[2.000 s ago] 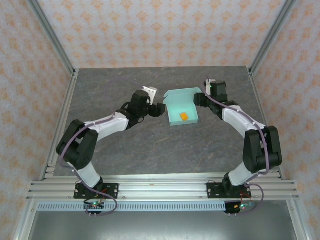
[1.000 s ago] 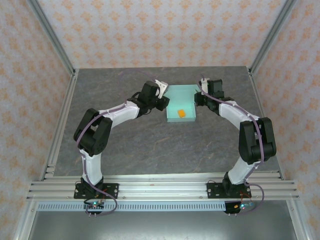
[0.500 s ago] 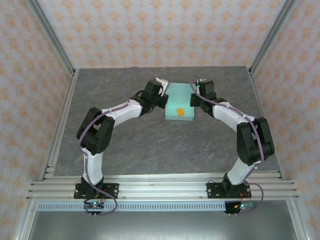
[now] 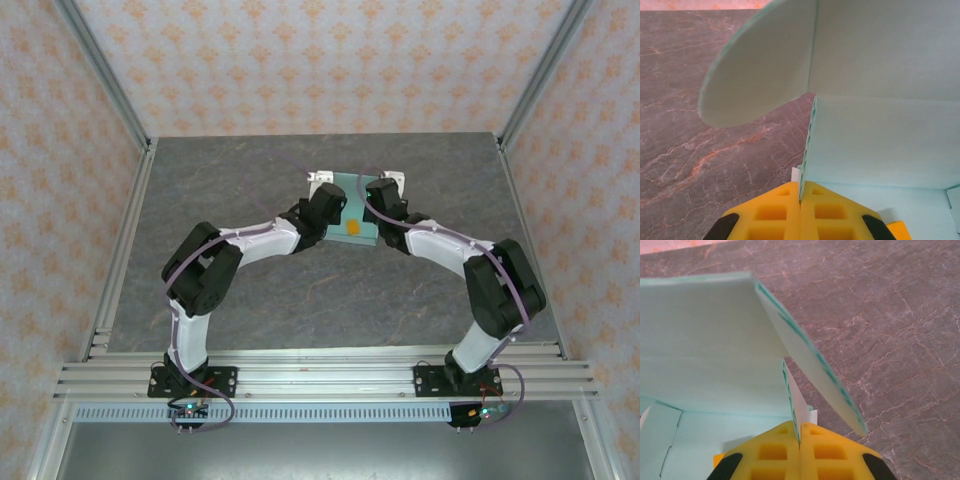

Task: Fold the paper box

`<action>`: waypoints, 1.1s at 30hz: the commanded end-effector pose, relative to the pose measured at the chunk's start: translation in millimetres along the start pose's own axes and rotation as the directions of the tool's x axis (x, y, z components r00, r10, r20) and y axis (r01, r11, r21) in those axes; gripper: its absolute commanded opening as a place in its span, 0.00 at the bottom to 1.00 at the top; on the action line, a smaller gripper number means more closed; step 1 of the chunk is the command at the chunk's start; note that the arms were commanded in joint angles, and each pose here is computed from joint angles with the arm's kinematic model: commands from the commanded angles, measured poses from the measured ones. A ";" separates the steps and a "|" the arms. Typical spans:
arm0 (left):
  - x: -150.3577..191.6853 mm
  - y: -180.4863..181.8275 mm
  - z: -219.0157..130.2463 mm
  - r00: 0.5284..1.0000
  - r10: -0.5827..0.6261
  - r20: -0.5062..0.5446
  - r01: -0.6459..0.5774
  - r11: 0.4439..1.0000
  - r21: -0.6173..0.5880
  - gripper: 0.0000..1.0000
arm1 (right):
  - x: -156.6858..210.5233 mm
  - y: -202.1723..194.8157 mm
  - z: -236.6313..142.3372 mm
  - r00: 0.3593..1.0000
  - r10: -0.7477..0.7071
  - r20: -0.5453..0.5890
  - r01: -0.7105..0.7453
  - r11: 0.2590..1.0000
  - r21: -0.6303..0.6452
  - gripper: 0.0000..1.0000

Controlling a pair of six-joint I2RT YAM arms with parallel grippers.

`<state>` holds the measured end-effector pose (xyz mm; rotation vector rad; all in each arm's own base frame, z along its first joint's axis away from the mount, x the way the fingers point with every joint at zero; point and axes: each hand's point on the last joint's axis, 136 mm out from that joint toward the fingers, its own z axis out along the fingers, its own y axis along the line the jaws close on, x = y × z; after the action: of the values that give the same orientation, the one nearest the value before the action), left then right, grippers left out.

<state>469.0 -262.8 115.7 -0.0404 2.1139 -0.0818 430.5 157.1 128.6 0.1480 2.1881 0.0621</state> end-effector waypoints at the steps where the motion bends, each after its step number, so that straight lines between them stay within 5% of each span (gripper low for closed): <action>1: -9.0 22.9 -10.7 0.993 -0.066 0.099 0.077 0.991 -0.108 0.00 | -16.1 0.2 -1.0 0.992 0.070 0.102 -0.071 0.997 0.003 0.00; 33: 59.3 37.9 -47.5 0.963 -0.029 0.267 0.103 0.958 -0.266 0.00 | 45.0 16.0 2.6 0.988 0.101 0.117 -0.092 0.993 -0.078 0.01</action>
<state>406.6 -245.7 101.9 -0.2367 1.8735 0.0645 414.0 185.1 110.7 0.1953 2.0318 0.2066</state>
